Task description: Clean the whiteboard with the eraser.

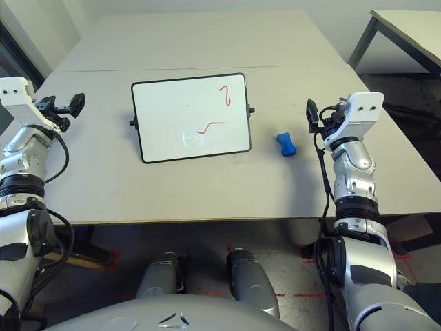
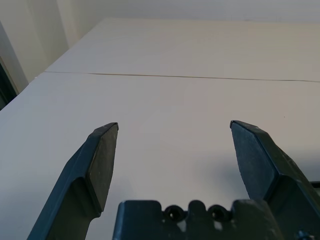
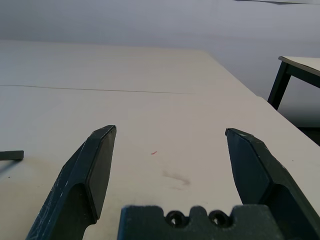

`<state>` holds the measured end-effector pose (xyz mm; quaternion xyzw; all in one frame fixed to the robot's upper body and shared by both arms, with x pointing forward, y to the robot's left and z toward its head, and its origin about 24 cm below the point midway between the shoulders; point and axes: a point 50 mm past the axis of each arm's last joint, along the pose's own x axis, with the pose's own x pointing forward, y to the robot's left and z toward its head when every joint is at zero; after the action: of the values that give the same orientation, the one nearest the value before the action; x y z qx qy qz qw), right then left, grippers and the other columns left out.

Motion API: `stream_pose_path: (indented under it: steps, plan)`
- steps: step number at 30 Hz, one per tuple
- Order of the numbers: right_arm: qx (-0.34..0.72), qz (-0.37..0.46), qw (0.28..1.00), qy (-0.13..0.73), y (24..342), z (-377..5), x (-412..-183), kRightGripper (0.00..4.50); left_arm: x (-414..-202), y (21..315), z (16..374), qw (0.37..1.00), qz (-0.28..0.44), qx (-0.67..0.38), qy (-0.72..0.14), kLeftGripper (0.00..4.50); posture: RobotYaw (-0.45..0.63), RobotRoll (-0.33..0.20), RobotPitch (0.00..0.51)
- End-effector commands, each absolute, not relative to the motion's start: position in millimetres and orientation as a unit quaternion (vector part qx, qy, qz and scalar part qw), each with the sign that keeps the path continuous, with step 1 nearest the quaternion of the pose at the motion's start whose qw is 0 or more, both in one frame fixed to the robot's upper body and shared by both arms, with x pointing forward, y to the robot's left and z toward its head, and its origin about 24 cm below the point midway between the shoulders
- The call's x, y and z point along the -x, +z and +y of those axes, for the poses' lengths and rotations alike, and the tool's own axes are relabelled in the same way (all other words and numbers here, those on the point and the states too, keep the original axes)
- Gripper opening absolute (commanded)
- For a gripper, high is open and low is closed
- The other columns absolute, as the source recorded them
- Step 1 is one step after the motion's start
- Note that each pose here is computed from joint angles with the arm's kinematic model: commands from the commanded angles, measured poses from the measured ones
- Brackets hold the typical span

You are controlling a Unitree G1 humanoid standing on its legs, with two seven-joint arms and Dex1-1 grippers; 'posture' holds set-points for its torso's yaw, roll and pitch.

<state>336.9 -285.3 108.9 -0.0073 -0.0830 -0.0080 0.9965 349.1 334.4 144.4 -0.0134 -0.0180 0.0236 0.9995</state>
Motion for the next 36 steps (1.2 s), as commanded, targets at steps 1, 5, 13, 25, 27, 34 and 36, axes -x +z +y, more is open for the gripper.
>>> stream_pose_path:
  steps: [1, 5, 13, 25, 27, 34, 36]
  plan:
    - [0.008, -0.088, 0.996, -0.016, 111.3, -287.8, -337.7, 4.49, -347.2, 153.1, 325.8, 0.999, -0.026, -0.014, -0.038, 4.5, -0.11, 0.0, 0.06]
    - [0.012, -0.085, 0.996, -0.015, 113.9, -289.4, -341.0, 4.49, -332.7, 173.6, 295.7, 0.981, -0.054, -0.059, -0.177, 4.5, -0.1, 0.0, 0.063]
    - [0.014, -0.086, 0.996, -0.002, 119.6, -285.3, -346.8, 4.49, -302.9, 182.1, 261.6, 0.952, -0.049, -0.058, -0.295, 4.5, -0.09, 0.0, 0.068]
    - [0.006, -0.043, 0.999, 0.013, 136.2, -276.5, -351.6, 4.49, -280.2, 164.4, 224.2, 0.917, -0.02, -0.072, -0.391, 4.5, -0.11, 0.0, 0.069]
    - [0.025, -0.025, 0.999, 0.03, 145.7, -270.5, -350.8, 4.49, -277.3, 162.0, 216.1, 0.909, -0.021, -0.084, -0.408, 4.5, -0.12, 0.0, 0.071]
    - [0.048, 0.07, 0.993, 0.087, 176.1, -249.9, -339.2, 4.49, -269.7, 155.2, 205.8, 0.884, -0.012, -0.122, -0.45, 4.5, -0.15, 0.0, 0.079]
    - [0.05, 0.117, 0.987, 0.093, 180.8, -245.4, -335.1, 4.49, -268.5, 151.9, 204.9, 0.88, -0.005, -0.13, -0.456, 4.5, -0.15, 0.0, 0.079]
